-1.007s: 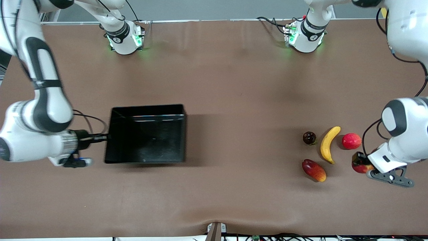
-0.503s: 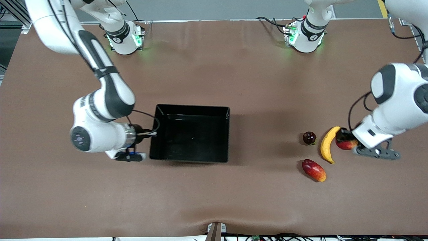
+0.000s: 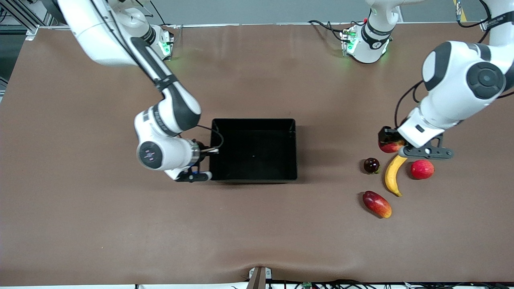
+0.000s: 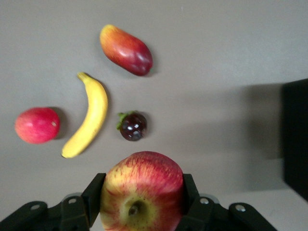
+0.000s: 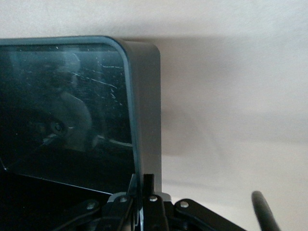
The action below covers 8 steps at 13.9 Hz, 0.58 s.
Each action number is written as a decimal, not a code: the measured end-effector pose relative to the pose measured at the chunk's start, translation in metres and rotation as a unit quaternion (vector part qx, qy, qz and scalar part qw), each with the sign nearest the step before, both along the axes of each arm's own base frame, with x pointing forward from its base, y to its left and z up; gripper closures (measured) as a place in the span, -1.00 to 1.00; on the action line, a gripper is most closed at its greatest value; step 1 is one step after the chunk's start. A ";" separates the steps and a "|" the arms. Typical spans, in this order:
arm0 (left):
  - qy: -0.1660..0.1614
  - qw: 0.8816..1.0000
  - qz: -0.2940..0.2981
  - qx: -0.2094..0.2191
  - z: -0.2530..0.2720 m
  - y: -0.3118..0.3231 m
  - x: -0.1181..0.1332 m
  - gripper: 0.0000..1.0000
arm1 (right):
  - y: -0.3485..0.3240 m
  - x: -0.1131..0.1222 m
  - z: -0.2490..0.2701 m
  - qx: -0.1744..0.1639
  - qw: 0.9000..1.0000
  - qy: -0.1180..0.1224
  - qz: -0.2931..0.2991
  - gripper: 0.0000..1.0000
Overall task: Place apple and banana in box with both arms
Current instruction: 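Drag the box with the right gripper while the left gripper lifts the apple, then carry the apple over the box with the left gripper while the right gripper withdraws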
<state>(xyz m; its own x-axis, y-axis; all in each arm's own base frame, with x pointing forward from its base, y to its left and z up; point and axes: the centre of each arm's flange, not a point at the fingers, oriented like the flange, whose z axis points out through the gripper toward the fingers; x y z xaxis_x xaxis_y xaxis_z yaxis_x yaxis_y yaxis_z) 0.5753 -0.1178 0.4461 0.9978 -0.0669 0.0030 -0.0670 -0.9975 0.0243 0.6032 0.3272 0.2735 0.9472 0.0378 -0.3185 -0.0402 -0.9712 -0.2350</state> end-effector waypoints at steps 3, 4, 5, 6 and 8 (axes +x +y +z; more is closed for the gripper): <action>0.008 1.000 0.018 -0.004 -0.008 -0.050 -0.016 -0.37 | 0.019 -0.007 -0.016 -0.006 1.000 -0.003 -0.023 0.89; 0.009 1.000 0.027 -0.006 -0.011 -0.069 -0.022 -0.37 | 0.021 -0.006 -0.022 -0.007 0.999 -0.006 -0.031 0.89; 0.006 0.999 0.036 -0.011 -0.014 -0.089 -0.028 -0.37 | 0.024 -0.006 -0.027 -0.006 0.999 -0.009 -0.034 0.89; 0.000 0.999 0.048 -0.018 -0.020 -0.110 -0.034 -0.37 | 0.025 -0.006 -0.029 -0.005 0.999 -0.011 -0.036 0.74; -0.014 0.997 0.066 -0.037 -0.037 -0.148 -0.048 -0.37 | 0.024 0.000 -0.022 -0.003 0.999 -0.018 -0.040 0.34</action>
